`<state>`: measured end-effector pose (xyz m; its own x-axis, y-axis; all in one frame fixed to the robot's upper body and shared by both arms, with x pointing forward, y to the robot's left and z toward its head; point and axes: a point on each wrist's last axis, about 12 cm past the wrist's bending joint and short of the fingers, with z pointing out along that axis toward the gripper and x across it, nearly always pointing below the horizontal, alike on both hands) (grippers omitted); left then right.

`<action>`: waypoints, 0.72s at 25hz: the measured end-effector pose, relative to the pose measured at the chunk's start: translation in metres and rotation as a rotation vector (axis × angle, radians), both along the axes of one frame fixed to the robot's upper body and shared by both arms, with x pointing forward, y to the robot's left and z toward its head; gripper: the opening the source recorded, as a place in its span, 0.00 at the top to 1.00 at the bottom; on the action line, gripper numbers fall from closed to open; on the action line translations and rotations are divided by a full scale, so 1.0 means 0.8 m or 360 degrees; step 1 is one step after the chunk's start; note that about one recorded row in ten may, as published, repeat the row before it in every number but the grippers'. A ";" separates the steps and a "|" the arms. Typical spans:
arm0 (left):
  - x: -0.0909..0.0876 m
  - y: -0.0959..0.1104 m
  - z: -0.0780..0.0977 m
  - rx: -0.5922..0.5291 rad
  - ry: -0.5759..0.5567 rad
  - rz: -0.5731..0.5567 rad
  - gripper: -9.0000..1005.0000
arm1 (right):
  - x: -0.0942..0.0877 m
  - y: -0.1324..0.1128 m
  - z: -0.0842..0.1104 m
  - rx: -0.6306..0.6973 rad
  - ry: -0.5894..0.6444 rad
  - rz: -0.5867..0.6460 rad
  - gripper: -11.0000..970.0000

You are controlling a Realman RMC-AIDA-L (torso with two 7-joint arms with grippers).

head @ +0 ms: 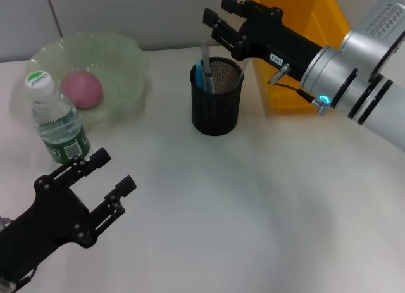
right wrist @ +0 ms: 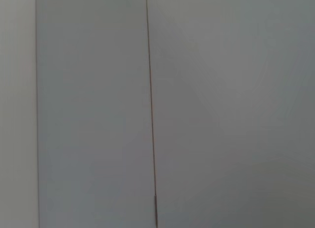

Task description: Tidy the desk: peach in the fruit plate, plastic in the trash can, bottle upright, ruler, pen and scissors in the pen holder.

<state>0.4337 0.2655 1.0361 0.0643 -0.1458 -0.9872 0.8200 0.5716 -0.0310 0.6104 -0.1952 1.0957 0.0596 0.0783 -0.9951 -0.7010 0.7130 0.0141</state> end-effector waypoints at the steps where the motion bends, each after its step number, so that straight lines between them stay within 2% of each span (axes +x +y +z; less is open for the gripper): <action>1: 0.000 0.000 0.000 0.0000 0.0000 0.0000 0.42 | 0.000 0.000 0.000 0.0000 0.0000 0.0000 0.63; 4: 0.000 -0.001 0.000 0.0001 0.0000 -0.0005 0.42 | -0.005 0.000 0.003 0.0033 -0.0038 0.0040 0.54; 7: 0.000 0.000 0.000 0.0001 -0.0001 -0.0001 0.42 | -0.023 -0.008 0.004 0.0090 -0.0103 0.0126 0.46; 9: 0.000 0.000 0.000 0.0001 -0.0001 -0.0001 0.42 | -0.042 -0.021 0.001 0.0135 -0.0145 0.0167 0.40; 10: 0.000 0.001 0.000 0.0004 -0.0001 0.0003 0.42 | -0.066 -0.041 -0.007 0.0174 -0.0182 0.0144 0.37; 11: 0.000 0.001 0.000 0.0004 -0.0001 0.0003 0.42 | -0.066 -0.041 -0.007 0.0174 -0.0182 0.0144 0.33; 12: -0.002 0.007 -0.001 0.0014 0.0011 0.0015 0.42 | -0.078 -0.052 -0.010 0.0187 -0.0206 0.0120 0.28; 13: -0.002 0.007 -0.001 0.0014 0.0011 0.0015 0.42 | -0.105 -0.072 -0.020 0.0205 -0.0237 0.0068 0.24; 14: -0.002 0.007 -0.001 0.0014 0.0011 0.0015 0.42 | -0.105 -0.072 -0.020 0.0205 -0.0237 0.0068 0.20; 15: -0.002 0.008 -0.001 0.0014 0.0010 0.0015 0.42 | -0.123 -0.084 -0.029 0.0204 -0.0227 0.0047 0.15; 16: -0.002 0.009 -0.001 0.0018 0.0007 0.0013 0.42 | -0.123 -0.084 -0.029 0.0204 -0.0227 0.0047 0.15; 18: -0.004 0.009 -0.002 0.0041 -0.0004 0.0001 0.42 | -0.141 -0.091 -0.039 0.0156 -0.0198 0.0080 0.15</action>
<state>0.4309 0.2727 1.0347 0.0668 -0.1200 -0.9905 0.8195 0.5729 -0.0141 0.4975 -0.2679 1.0645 0.1752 0.1804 -0.9679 -0.7366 0.6763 -0.0073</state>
